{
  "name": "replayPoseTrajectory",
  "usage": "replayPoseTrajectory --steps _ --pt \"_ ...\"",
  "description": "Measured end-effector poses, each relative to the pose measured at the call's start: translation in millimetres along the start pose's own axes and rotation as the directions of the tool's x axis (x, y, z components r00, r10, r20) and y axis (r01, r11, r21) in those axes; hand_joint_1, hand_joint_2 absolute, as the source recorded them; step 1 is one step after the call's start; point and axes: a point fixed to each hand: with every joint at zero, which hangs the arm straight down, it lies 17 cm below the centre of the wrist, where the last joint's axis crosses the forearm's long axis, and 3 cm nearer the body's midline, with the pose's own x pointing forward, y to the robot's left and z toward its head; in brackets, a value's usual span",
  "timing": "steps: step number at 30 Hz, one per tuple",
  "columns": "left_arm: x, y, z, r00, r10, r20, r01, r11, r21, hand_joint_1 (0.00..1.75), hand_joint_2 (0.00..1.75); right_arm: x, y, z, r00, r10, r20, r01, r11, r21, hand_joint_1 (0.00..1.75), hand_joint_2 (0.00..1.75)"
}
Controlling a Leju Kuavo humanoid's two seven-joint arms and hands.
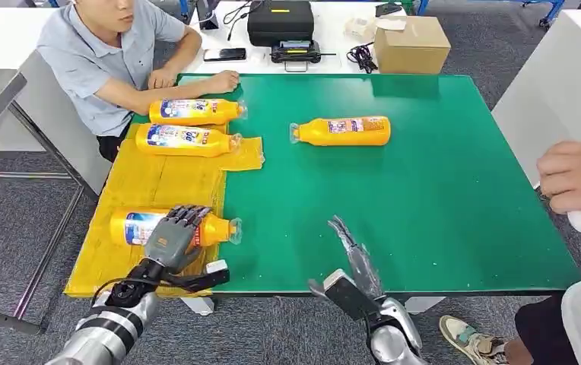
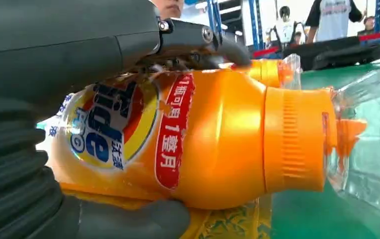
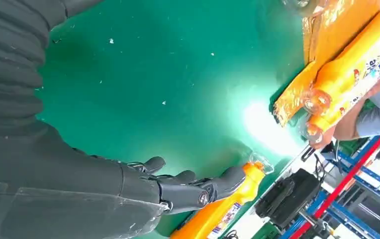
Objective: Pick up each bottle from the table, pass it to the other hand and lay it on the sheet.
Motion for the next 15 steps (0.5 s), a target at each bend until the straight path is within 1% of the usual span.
replayPoseTrajectory --steps 9,15 --pt "-3 -6 -6 0.999 0.024 -0.022 -0.025 0.999 -0.049 0.00 1.75 -1 0 -1 1.000 0.000 -0.001 0.000 1.000 0.005 0.00 1.75" --pt "-4 -17 -7 0.998 0.047 -0.034 -0.050 0.992 -0.118 0.00 1.75 -1 2 -1 1.000 0.001 0.000 -0.001 1.000 0.012 0.00 1.75"
